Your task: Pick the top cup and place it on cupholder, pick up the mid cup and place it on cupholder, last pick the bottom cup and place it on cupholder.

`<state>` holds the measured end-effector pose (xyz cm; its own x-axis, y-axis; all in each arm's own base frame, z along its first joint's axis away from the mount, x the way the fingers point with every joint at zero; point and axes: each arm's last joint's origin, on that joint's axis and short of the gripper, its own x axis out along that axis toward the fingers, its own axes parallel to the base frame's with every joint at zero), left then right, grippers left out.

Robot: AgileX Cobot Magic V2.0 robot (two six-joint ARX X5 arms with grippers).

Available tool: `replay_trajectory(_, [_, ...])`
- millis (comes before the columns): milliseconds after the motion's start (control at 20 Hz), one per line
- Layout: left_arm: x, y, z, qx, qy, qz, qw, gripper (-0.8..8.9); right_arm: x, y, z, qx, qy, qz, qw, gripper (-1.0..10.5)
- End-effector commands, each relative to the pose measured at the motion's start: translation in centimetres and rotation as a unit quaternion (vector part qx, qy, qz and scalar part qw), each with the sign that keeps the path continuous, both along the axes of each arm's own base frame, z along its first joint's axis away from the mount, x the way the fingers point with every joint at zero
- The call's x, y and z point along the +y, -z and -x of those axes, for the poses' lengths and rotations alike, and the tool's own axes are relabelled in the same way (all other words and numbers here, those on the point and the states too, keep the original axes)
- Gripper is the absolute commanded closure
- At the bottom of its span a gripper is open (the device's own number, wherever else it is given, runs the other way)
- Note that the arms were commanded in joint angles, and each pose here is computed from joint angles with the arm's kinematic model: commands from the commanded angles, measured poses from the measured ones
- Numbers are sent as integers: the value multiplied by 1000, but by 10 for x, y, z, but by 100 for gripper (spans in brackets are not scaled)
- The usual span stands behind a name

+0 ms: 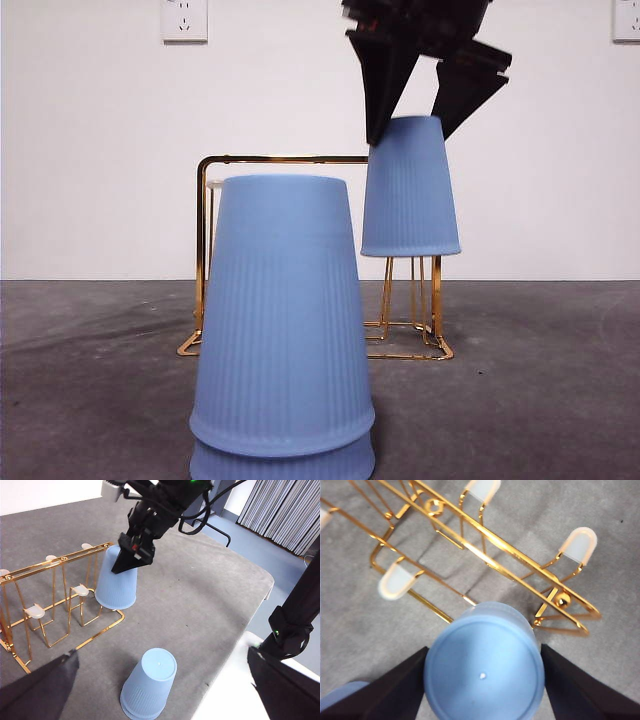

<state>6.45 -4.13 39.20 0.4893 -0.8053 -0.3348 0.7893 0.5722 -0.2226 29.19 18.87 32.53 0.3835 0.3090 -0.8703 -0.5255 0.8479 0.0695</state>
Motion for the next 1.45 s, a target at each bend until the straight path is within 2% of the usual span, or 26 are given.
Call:
replay_trajectory(50, [0,-6,2,-14,6,7,1000,284,9,11,-8,5,-10,5,1000,677])
replay_trajectory(450, [0,-6,2,-14,6,7,1000,284,13,28,-18,27,-4,18,999,675])
replay_trajectory(650, [0,-6,1,-14,6,7,1000,284,11,29,-19,30,5,17,999,545])
replay_trajectory(900, [-2,-6,-3,-5,6,5,1000,283,7,17,-13,26,9,10,1000,540])
replay_trajectory(1050, [-4,-4,-10,14,4,5,1000,283,-10,-23,13,-5,5,-9,1000,540])
replay_trajectory(1250, [-13,-1,-25,50,8,-3,999,281,-47,-78,75,-42,-12,-53,998,541])
replay_trajectory(1450, [-27,-1,-42,86,17,-17,996,280,-84,-97,142,-113,-32,-110,987,541])
